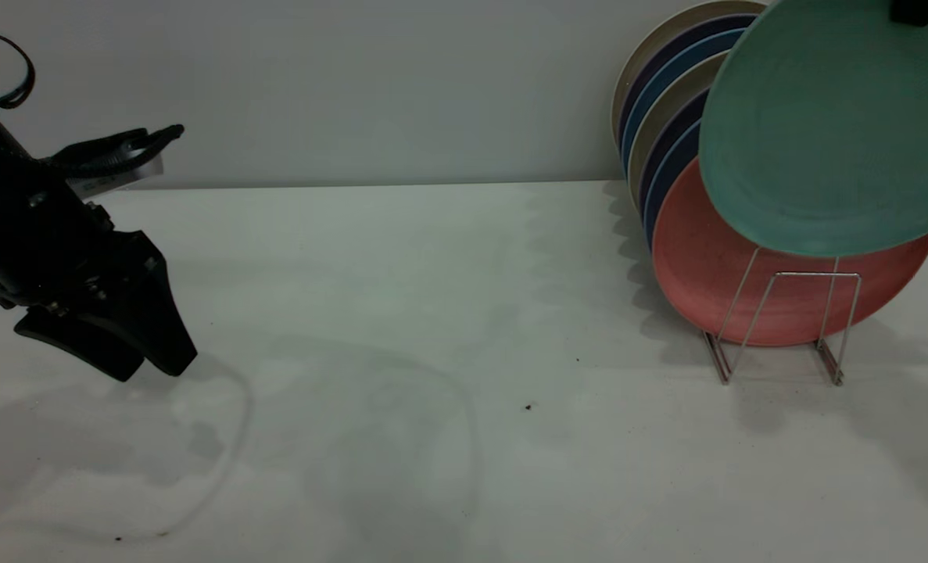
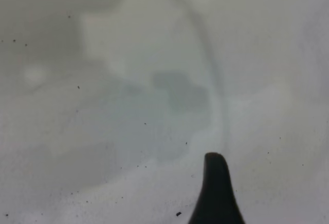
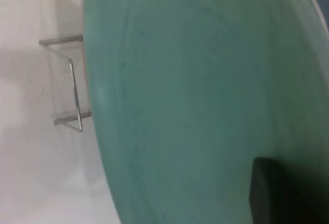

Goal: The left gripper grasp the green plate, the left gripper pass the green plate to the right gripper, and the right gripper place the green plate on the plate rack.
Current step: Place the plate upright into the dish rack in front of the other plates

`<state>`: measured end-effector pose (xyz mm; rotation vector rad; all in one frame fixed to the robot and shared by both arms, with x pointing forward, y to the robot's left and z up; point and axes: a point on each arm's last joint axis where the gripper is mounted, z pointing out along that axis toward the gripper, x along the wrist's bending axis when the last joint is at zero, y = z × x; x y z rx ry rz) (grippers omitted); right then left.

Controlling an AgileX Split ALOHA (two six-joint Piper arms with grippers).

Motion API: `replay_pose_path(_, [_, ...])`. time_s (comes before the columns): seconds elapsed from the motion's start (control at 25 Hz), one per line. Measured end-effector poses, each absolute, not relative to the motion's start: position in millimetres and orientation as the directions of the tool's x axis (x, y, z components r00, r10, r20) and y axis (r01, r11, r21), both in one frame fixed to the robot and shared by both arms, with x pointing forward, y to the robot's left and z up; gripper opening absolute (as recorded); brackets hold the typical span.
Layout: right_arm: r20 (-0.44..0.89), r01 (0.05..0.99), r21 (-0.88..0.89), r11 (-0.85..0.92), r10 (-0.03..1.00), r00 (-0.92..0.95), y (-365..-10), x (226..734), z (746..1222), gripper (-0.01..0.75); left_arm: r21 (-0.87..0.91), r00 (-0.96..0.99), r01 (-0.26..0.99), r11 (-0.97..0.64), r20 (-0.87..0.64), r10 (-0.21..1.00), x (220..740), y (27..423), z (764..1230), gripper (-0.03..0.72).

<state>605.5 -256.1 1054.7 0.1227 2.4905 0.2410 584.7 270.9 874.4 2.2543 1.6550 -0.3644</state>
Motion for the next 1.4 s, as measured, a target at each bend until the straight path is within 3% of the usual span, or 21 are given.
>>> replay_pose_path(1.08, [-0.504, 0.06, 0.2, 0.978, 0.155, -0.85, -254.0, 625.2, 1007.9, 0.093, 0.108, 0.297, 0.955, -0.278, -0.384, 0.874, 585.1, 271.1, 874.4, 0.583])
replay_pose_path(1.4, [-0.473, 0.087, 0.254, 0.963, 0.202, -0.857, -250.7, 623.8, 1007.6, 0.181, 0.108, 0.297, 0.955, -0.277, -0.384, 0.874, 585.1, 271.1, 874.4, 0.583])
